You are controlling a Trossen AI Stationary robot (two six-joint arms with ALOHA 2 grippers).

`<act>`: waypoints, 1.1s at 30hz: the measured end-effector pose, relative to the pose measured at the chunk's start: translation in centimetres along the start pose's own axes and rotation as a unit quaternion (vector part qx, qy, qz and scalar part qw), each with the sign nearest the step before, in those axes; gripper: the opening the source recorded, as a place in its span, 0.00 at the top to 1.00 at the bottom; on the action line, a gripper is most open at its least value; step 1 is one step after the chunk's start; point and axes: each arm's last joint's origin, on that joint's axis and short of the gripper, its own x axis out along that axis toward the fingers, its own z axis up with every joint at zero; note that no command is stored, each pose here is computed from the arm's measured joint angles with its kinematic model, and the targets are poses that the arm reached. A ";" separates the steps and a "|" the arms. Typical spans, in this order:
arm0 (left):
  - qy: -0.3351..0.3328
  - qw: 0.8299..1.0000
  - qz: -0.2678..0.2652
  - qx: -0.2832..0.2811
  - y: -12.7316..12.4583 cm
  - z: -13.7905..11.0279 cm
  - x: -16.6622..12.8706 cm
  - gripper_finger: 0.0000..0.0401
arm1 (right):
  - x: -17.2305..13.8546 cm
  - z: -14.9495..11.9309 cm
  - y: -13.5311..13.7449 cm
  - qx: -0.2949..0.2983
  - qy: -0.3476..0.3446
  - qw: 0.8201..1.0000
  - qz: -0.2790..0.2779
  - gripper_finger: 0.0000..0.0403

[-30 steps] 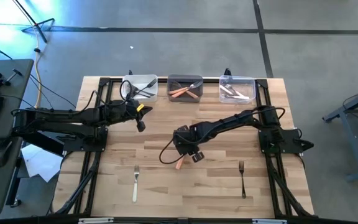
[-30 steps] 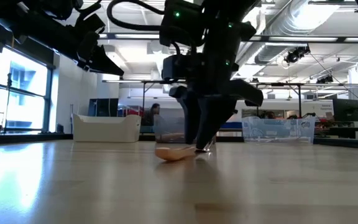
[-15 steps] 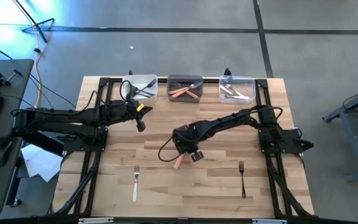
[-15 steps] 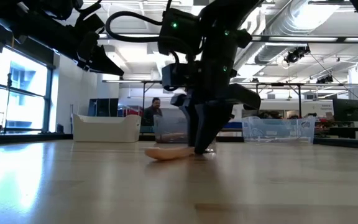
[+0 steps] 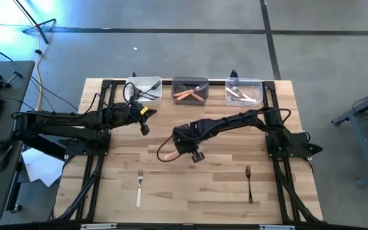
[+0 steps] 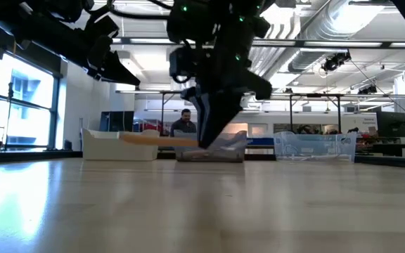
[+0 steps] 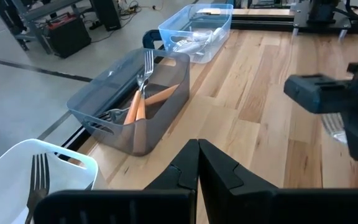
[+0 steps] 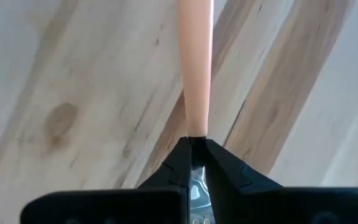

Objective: Sort silverware by color (type)
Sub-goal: Put the orange fork into the black bin

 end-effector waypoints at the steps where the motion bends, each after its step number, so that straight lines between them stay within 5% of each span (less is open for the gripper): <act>1: 0.000 1.000 0.000 0.000 0.0 0.0 0.0 1.00 | -0.4 0.1 -0.4 0.003 -0.001 1.000 0.002 0.95; 11: 0.006 0.995 0.103 0.001 0.6 -0.1 -0.1 1.00 | -6.8 -2.0 -5.2 0.089 0.017 0.992 -0.089 0.95; 17: 0.007 0.994 0.105 0.000 0.6 -0.1 -0.1 1.00 | -9.3 -6.4 -11.7 0.302 0.021 0.932 -0.199 0.95; 23: 0.004 0.994 0.105 -0.004 0.6 0.0 -0.1 1.00 | -10.1 -10.9 -17.0 0.411 -0.010 0.880 -0.238 0.95; 33: 0.001 0.995 0.102 -0.006 0.6 0.0 -0.1 1.00 | -8.2 -12.5 -19.4 0.444 -0.042 0.868 -0.219 0.95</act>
